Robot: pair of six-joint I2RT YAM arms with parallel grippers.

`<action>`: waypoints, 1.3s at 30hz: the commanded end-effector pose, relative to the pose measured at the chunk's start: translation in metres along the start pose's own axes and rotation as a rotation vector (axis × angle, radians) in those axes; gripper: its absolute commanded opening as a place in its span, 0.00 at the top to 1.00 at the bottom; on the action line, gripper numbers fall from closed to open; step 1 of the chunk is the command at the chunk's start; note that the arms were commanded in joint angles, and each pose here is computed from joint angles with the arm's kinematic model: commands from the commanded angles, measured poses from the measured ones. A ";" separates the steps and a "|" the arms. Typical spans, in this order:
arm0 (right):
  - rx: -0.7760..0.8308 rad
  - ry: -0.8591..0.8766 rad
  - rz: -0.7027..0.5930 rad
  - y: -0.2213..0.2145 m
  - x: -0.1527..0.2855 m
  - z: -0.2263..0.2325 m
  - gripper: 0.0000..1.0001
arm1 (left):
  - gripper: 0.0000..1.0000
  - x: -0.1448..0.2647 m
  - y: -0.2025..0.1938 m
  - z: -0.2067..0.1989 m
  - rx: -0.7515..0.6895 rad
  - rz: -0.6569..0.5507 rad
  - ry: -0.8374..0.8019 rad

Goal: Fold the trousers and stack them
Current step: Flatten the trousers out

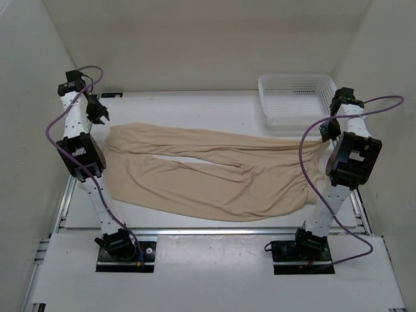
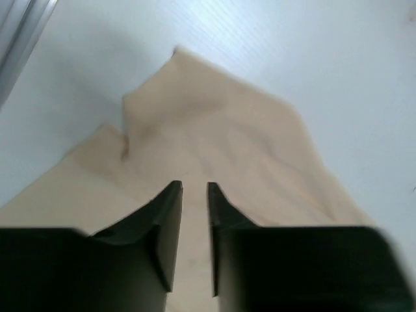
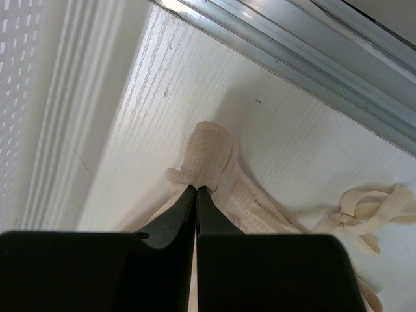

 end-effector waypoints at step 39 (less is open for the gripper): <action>-0.039 0.034 -0.086 0.015 0.035 -0.014 1.00 | 0.90 0.086 0.050 -0.034 -0.020 -0.300 -0.143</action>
Point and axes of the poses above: each gripper's point midway between its finger pads, its own x axis back along the fingers, its own z axis along the line the jaws close on, y = z × x, the point moved 5 cm from there along x, back along the fingers, and after that the axes turned 5 degrees about x, right-handed, at the moved point
